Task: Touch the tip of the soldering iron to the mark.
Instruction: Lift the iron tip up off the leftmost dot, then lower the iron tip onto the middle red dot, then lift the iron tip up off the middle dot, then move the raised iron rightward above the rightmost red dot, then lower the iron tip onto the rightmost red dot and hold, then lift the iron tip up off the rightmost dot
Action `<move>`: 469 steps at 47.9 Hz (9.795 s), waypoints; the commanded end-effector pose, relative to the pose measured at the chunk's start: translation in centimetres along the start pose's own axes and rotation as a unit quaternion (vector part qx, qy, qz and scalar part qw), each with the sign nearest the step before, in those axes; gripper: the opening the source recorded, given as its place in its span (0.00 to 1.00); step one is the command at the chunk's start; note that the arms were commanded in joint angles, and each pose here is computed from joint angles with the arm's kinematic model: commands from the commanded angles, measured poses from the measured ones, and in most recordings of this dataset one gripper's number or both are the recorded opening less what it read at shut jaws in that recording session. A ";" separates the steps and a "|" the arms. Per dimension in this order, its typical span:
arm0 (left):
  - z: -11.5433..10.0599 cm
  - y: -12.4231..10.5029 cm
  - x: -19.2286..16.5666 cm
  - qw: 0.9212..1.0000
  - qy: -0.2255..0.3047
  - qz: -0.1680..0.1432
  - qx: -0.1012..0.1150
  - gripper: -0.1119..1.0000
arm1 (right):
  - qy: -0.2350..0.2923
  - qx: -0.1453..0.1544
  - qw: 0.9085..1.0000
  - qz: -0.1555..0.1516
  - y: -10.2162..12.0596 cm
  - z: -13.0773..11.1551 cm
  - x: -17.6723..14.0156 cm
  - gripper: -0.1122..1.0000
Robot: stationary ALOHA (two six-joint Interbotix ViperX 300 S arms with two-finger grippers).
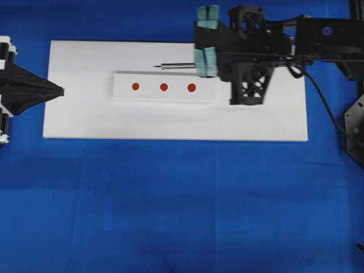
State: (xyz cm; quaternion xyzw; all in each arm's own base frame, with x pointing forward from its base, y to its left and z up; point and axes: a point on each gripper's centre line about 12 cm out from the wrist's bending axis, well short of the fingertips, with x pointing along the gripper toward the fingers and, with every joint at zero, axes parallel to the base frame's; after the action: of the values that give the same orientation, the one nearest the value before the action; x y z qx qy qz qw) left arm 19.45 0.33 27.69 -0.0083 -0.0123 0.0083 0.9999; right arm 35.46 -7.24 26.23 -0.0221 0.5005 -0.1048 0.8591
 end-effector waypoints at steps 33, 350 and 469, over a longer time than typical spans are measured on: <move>0.5 0.0 0.2 1.000 -0.008 0.000 0.001 0.10 | 0.005 0.000 1.000 0.005 0.4 -1.5 0.6 0.16; 0.5 0.0 0.2 1.000 -0.006 0.001 -0.008 0.10 | 0.075 0.011 0.997 0.000 0.3 -7.0 4.3 0.16; 0.5 0.0 0.1 1.000 -0.006 0.000 -0.010 0.10 | 0.043 0.018 0.999 -0.004 -0.2 -5.6 2.4 0.16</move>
State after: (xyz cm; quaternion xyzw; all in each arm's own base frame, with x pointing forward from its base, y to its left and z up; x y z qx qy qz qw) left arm 19.46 0.33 27.68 -0.0183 -0.0101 0.0083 0.9997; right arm 31.48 -7.44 18.57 -0.0045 0.5652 -0.1121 0.8173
